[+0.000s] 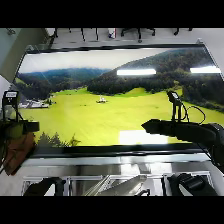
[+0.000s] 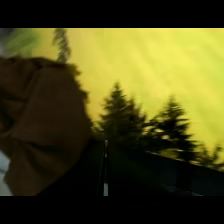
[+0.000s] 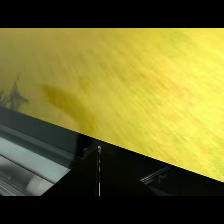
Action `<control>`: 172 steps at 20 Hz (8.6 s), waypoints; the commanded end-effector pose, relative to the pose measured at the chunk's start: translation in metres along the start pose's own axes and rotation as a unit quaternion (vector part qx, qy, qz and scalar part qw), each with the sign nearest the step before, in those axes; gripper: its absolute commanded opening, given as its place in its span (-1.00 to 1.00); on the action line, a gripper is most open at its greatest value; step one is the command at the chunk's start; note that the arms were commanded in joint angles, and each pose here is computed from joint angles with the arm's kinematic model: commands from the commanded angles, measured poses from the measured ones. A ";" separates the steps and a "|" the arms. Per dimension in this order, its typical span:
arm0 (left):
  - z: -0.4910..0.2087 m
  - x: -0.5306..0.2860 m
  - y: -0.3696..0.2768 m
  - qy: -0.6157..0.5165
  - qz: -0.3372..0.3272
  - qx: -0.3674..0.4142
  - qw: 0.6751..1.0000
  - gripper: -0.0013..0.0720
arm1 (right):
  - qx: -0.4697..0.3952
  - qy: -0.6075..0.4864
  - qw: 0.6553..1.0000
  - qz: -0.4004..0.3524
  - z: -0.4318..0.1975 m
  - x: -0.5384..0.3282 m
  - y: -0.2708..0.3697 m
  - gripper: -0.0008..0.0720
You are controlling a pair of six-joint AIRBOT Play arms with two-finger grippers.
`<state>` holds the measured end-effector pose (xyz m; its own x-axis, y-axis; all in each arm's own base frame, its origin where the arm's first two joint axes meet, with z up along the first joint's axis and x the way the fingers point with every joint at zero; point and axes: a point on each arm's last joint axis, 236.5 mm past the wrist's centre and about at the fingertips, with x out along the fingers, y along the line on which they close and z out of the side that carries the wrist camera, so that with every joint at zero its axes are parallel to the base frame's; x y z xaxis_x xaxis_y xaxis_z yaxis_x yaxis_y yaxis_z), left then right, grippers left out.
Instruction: Fold the shirts.
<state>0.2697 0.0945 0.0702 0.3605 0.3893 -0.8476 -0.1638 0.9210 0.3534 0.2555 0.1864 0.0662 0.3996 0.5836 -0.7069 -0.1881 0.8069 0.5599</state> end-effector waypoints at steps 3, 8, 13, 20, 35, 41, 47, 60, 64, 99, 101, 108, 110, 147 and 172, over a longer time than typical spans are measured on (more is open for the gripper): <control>-0.070 0.108 0.098 0.180 0.080 -0.119 0.973 0.98 | 0.011 0.013 1.000 -0.007 -0.001 0.011 -0.007 -0.69; -0.100 0.162 0.104 0.234 0.061 -0.124 0.962 0.98 | 0.025 0.040 0.999 -0.018 -0.007 0.027 -0.018 0.46; -0.096 0.201 0.095 0.230 0.047 -0.104 0.966 0.98 | 0.031 0.051 0.998 -0.022 -0.010 0.033 -0.022 0.46; -0.082 0.199 0.104 0.278 0.036 -0.100 0.955 -0.93 | 0.044 0.063 0.997 -0.006 -0.016 0.033 -0.014 0.35; 0.123 -0.122 -0.258 -0.087 -0.329 0.124 0.932 -0.92 | -0.039 -0.031 0.999 0.010 0.040 -0.023 0.028 -0.03; 0.046 -0.080 -0.382 0.020 -0.334 0.221 0.916 0.58 | 0.001 -0.011 1.000 -0.013 0.035 -0.028 0.006 0.18; 0.041 -0.045 -0.309 0.116 -0.281 0.195 0.933 0.80 | 0.068 0.011 0.995 -0.067 0.029 -0.052 -0.054 0.73; -0.032 0.045 -0.335 0.146 -0.405 -0.032 0.902 0.79 | 0.082 0.144 0.986 0.012 -0.062 0.118 -0.023 0.72; -0.003 0.050 -0.351 0.131 -0.409 -0.027 0.903 0.79 | 0.089 0.172 0.981 0.013 -0.073 0.158 -0.011 0.72; 0.135 -0.168 -0.307 -0.136 -0.474 0.060 0.868 -0.92 | -0.038 0.016 0.992 0.118 0.104 0.001 0.071 -0.92; 0.115 -0.088 -0.346 -0.056 -0.453 0.059 0.888 -0.92 | 0.030 0.072 0.994 0.080 0.072 0.073 0.015 -0.92; 0.127 -0.005 -0.409 0.004 -0.454 0.025 0.891 -0.92 | 0.078 0.079 0.993 0.034 0.087 0.141 -0.050 -0.81; 0.139 -0.017 -0.404 0.007 -0.460 0.033 0.887 -0.04 | 0.062 0.086 0.993 0.051 0.102 0.118 -0.041 0.43; -0.098 -0.045 -0.437 0.078 -0.466 -0.031 0.881 0.93 | 0.052 -0.210 0.963 -0.163 0.299 -0.091 -0.230 -0.88; -0.063 -0.006 -0.494 0.146 -0.442 -0.037 0.884 -0.49 | 0.153 0.198 0.966 0.060 0.070 0.024 -0.154 0.10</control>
<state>0.2946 -0.3594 -0.1148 0.1383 -0.5137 -0.8467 0.0087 0.8555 -0.5177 0.3785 0.0532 -0.0031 0.0640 0.6876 -0.7232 0.0815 0.7187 0.6905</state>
